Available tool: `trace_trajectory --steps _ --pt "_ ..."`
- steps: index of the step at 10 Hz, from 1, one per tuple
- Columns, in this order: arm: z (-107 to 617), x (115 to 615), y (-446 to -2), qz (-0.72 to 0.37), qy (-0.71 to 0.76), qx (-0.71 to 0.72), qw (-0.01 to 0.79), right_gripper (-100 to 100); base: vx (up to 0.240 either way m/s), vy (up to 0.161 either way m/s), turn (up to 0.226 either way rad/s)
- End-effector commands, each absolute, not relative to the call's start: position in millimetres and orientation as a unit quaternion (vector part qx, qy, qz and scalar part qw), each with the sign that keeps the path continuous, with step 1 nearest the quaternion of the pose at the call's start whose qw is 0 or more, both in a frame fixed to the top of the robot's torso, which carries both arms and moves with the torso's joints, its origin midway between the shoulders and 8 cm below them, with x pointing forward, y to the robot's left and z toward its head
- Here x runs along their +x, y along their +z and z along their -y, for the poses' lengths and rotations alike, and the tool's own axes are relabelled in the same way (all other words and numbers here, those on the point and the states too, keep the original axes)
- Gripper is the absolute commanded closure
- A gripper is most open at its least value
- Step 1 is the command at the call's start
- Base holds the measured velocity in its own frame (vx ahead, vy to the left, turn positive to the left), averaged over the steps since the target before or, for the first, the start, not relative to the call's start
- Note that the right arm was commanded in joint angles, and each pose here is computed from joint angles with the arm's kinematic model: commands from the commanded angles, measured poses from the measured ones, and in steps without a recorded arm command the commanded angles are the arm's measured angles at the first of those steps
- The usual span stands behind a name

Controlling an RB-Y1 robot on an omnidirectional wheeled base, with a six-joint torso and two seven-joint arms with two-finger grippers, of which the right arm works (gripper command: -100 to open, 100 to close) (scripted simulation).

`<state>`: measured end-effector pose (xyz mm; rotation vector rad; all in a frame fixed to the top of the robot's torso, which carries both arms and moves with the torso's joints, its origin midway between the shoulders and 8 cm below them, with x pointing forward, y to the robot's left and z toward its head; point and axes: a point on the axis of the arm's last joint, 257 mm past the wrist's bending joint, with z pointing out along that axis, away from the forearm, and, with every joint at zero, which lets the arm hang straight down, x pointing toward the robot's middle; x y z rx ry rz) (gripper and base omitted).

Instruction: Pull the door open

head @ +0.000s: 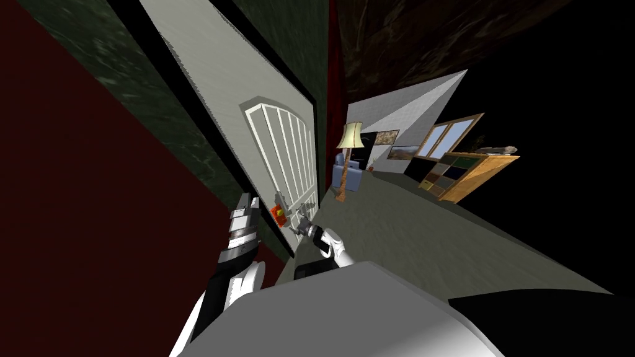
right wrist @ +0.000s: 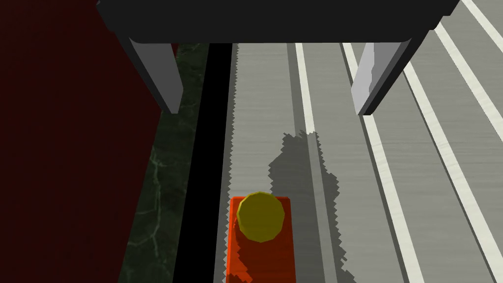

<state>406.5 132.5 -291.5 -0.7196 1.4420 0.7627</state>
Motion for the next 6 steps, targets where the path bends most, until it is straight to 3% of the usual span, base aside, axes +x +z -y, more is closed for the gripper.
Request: trace_trajectory --steps 1,2,3,6 --pt "-141.4 402.2 -295.5 -0.626 0.330 -0.328 0.626 -100 0.125 0.149 -0.098" --pt "-136.3 402.9 -293.9 -0.627 0.331 -0.323 0.627 -100 0.058 0.067 -0.024" --pt "-119.1 411.4 -301.5 -0.636 0.322 -0.316 0.627 -100 -0.068 -0.065 0.148" --pt "-76.1 431.8 -316.3 -0.655 0.299 -0.296 0.628 -100 -0.140 -0.087 0.231"
